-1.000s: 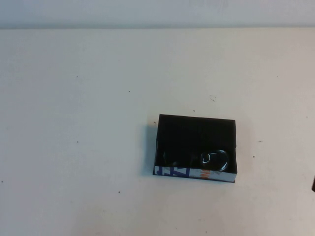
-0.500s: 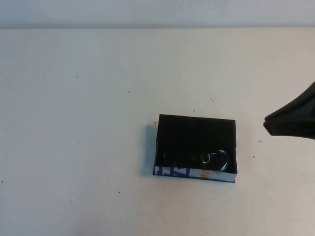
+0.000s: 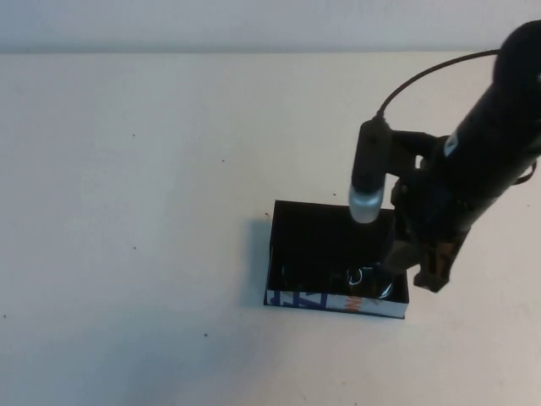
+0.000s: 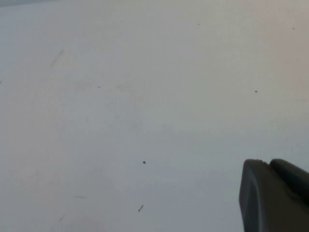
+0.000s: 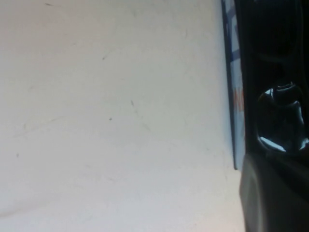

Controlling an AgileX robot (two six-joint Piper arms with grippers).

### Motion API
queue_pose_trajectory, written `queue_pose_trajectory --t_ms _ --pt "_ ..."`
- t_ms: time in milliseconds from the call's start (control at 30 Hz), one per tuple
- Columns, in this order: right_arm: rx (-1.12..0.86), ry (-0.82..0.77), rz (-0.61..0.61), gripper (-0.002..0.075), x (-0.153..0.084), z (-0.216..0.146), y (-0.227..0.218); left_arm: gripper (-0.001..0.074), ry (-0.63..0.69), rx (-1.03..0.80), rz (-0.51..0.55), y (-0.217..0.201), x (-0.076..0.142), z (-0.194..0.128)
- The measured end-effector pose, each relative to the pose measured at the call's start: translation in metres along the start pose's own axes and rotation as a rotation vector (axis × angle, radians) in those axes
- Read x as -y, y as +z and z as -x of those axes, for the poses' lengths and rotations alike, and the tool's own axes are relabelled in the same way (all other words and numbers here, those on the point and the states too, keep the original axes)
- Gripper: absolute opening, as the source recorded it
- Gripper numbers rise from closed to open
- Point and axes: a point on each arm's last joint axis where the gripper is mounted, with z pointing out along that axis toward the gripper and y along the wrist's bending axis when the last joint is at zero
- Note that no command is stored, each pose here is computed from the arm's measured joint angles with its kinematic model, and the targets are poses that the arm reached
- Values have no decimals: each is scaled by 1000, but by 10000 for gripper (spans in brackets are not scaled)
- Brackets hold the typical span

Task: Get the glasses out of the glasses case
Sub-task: Pick up the glasses from the glasses case

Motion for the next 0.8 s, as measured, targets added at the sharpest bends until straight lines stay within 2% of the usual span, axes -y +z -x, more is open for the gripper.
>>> queue_pose_trajectory --t_ms 267,533,600,800 --pt "-87 7 -1 -18 26 25 45 -4 0 0 0 0 0 0" --pt "-154 33 5 4 38 30 88 -4 0 0 0 0 0 0" --pt "-141 41 8 40 39 32 89 -4 0 0 0 0 0 0" --pt "-87 42 -21 249 42 41 85 -4 0 0 0 0 0 0"
